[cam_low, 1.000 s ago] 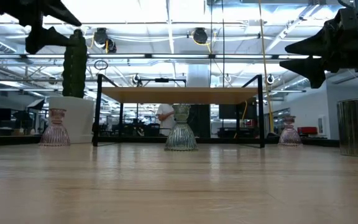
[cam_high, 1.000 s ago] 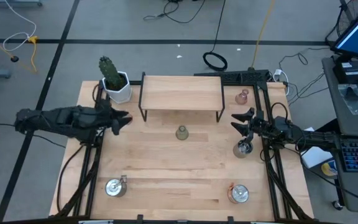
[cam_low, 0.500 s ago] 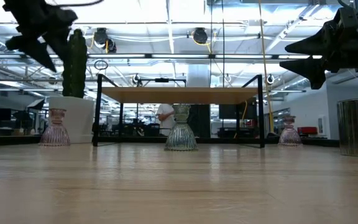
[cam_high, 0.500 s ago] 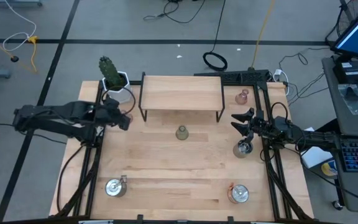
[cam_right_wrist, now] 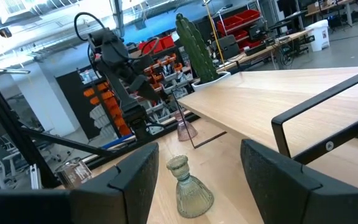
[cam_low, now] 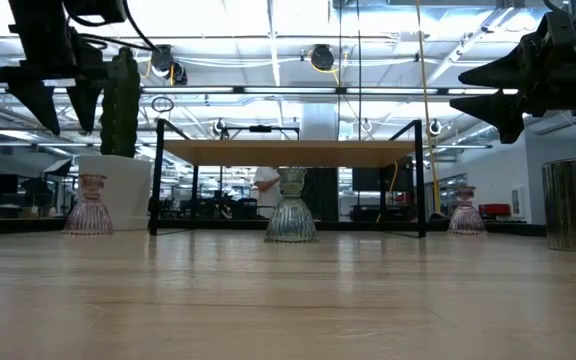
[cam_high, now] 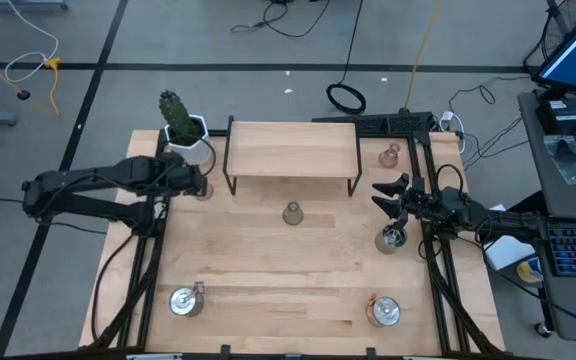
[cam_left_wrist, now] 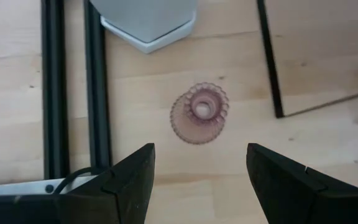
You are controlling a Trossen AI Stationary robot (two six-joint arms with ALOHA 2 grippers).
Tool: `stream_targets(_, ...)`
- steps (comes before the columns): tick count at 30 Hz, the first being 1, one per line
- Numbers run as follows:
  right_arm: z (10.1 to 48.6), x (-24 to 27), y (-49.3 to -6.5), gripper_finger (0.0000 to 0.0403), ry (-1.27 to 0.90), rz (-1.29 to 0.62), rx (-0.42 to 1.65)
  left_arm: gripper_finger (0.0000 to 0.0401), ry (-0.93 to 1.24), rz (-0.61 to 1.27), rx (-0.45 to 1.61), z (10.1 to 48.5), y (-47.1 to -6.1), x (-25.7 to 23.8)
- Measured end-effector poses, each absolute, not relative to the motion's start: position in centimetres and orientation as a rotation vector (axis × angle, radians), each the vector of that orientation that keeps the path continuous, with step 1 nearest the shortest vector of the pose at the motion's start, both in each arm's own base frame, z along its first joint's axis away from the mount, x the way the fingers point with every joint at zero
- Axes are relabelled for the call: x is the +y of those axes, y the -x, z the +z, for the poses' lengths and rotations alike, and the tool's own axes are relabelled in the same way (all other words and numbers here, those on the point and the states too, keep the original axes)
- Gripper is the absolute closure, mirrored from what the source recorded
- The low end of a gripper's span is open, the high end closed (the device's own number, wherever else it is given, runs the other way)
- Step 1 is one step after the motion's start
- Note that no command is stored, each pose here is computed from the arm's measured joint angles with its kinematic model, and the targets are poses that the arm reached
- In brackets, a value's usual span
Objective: Pick & Place candle stick holders
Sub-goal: Put the bottom pink candle holder on the shelf
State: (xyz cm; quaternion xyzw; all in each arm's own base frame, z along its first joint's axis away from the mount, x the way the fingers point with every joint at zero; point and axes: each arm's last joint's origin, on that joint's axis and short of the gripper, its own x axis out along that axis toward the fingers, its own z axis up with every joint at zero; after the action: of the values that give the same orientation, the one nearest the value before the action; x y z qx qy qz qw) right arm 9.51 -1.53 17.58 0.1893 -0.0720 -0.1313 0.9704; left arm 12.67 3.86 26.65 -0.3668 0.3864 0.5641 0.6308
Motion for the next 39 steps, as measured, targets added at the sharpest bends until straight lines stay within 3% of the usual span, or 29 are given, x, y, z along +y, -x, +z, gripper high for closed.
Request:
stream_targets(25, 17.6, -1.5, -9.5, 0.0181, -0.383, -0.265, -0.146, 0.0151, 0.874, 1.55, 1.024, 23.8, -14.9, 7.3)
stream_targets(39, 17.6, -1.5, -9.5, 0.0181, -0.383, -0.265, -0.146, 0.0151, 0.893, 1.557, 1.002, 23.3, -15.2, 8.8)
